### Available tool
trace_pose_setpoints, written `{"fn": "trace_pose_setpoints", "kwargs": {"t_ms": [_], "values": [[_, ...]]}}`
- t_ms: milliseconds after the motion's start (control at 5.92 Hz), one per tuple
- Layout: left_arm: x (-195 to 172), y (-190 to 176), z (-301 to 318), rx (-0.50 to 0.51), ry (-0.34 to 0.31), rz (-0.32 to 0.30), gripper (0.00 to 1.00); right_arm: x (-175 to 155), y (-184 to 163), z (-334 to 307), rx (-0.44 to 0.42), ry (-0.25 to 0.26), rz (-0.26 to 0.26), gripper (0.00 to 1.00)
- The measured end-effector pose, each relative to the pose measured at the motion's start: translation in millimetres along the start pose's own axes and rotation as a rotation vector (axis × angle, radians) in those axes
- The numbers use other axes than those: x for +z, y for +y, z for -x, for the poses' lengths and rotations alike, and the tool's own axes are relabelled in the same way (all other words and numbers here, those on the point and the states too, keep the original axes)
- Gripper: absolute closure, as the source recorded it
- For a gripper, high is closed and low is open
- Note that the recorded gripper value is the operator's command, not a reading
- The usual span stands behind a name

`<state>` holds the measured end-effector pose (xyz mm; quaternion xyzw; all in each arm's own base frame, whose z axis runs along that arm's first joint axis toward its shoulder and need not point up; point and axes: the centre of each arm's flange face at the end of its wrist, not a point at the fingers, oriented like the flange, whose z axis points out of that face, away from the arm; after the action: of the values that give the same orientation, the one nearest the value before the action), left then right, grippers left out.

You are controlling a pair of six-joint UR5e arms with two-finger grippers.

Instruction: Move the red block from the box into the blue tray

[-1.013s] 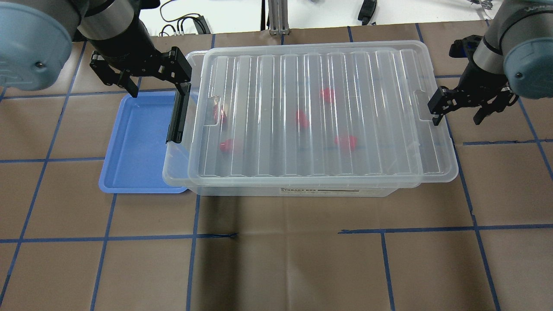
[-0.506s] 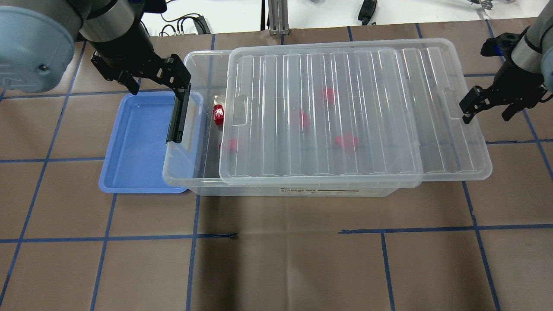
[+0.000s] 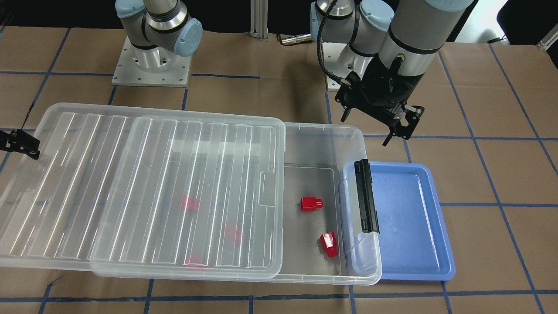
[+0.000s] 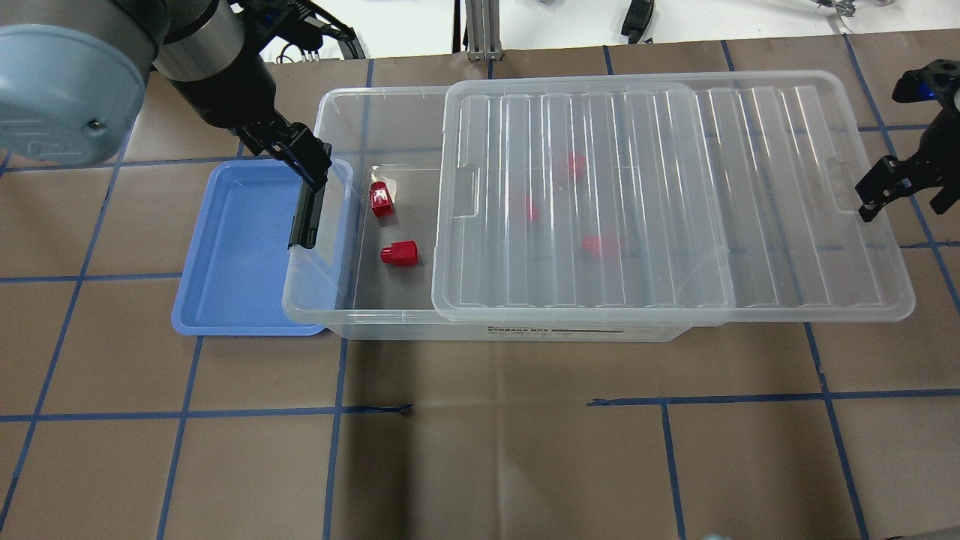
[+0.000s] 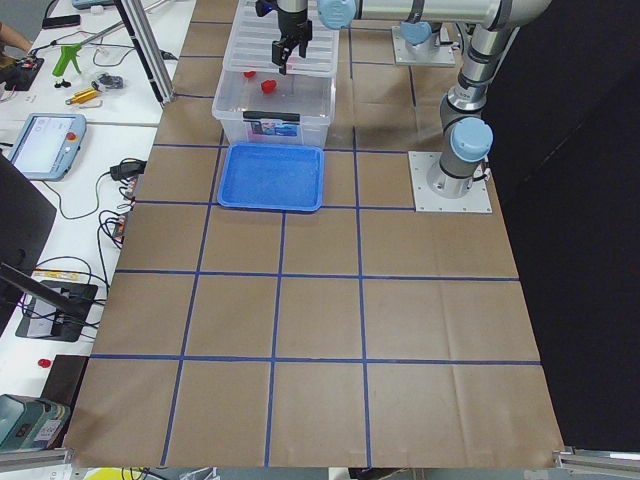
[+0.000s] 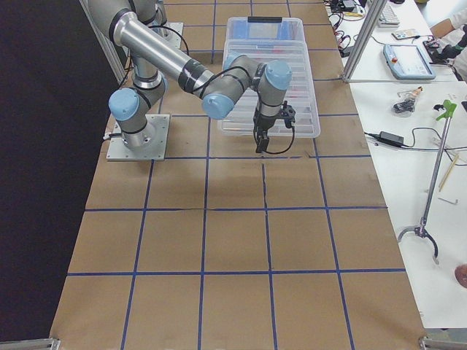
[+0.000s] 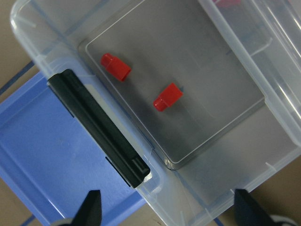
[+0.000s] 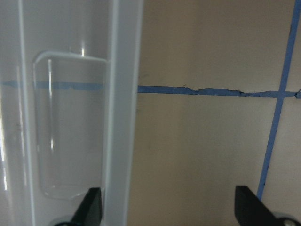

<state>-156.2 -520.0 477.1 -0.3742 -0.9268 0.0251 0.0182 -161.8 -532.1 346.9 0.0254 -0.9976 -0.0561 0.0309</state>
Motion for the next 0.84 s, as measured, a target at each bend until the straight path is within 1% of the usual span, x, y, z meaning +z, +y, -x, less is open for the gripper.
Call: {"fn": "trace_pose_setpoints", "kwargs": {"t_ms": [169, 338, 506, 675, 844], "values": [[8, -2, 2, 0.206, 0.024, -0.002, 0.02, -4, 2, -4, 0.005, 0.006, -0.005, 0.0], [19, -4, 3, 0.377, 0.042, 0.008, 0.02, -16, 4, -5, 0.017, 0.017, -0.019, 0.0], [32, -8, 3, 0.493, 0.059, 0.021, 0.02, -37, 6, -5, 0.053, 0.027, -0.038, 0.0], [45, -16, 2, 0.567, 0.069, 0.026, 0.02, -67, 11, -1, 0.119, 0.019, -0.042, 0.0], [62, -26, 2, 0.621, 0.077, 0.03, 0.02, -97, 15, 13, 0.176, 0.002, -0.036, 0.0]]}}
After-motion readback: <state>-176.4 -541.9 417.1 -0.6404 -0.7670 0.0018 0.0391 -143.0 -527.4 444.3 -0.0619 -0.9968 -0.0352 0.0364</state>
